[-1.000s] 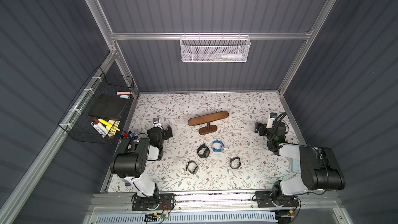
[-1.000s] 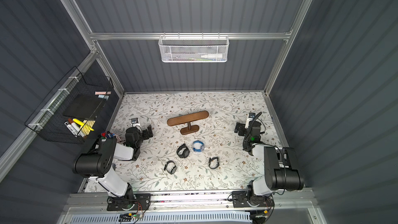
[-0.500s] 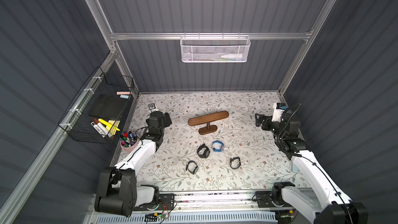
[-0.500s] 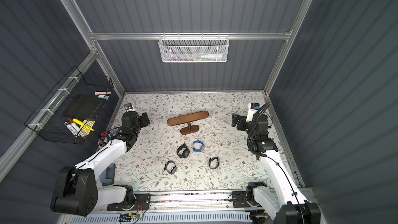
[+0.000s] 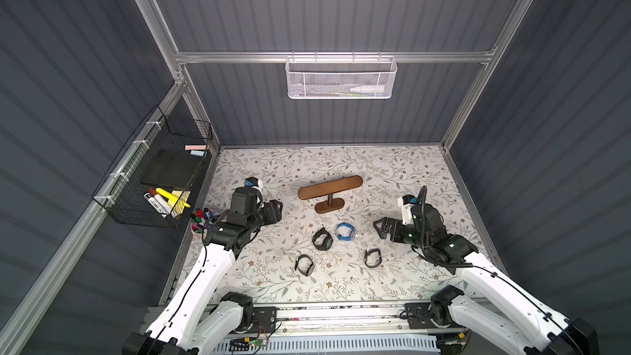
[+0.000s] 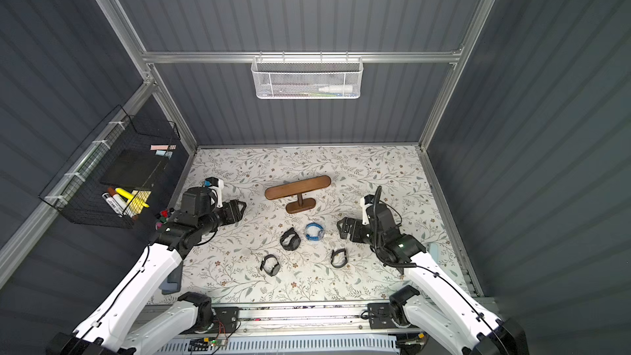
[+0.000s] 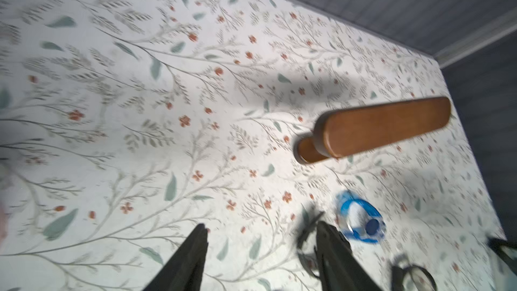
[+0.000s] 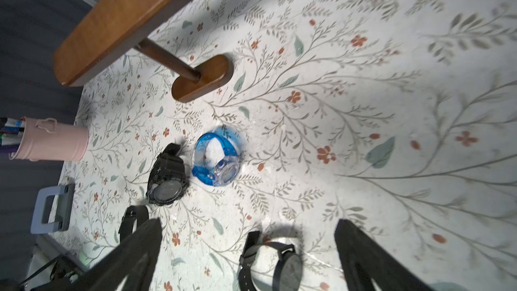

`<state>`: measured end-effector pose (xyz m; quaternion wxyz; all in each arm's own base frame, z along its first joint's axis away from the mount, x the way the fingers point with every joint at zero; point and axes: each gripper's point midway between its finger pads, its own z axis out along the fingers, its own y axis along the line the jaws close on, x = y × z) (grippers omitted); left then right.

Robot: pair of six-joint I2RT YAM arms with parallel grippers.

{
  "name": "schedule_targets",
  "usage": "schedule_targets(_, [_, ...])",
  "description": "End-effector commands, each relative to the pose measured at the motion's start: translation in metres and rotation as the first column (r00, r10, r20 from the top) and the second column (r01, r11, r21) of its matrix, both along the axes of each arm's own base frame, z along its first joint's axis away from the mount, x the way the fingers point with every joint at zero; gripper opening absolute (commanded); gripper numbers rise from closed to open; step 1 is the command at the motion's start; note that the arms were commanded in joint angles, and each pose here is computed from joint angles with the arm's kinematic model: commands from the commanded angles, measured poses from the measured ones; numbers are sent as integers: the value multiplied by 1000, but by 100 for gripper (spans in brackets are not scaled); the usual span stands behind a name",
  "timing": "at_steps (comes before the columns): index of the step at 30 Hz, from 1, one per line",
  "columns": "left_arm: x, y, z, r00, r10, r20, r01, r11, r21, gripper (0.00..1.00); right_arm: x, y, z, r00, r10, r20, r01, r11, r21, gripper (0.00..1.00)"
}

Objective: Place watch on stand
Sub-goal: Pick up the watch at the center of the board.

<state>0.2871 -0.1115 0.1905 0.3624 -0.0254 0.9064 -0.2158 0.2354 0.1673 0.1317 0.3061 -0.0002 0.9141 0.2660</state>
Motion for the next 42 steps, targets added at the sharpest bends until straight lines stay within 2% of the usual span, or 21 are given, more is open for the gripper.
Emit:
schedule_targets(1, [-28,-42,-18,967,-218,-136,209,975,-79,61,-4,20,-9,999,5,-52,-4,1000,26,99])
schedule_targets(7, [-44,-92,-51,910,-350,-224,374,924,75,58,-19,58,-17,993,75,-89,-72,997,36,99])
schedule_targets(16, [-48,-133,-84,891,-393,-227,443,863,244,50,-41,72,-28,987,105,-120,-99,994,53,99])
schedule_targets(27, [-43,-152,-106,862,-439,-252,498,823,272,45,-43,64,-31,990,89,-105,-84,995,51,99])
schedule_targets(42, [-51,-168,-132,816,-480,-322,560,794,237,34,-40,60,-28,994,70,-87,-69,997,23,99])
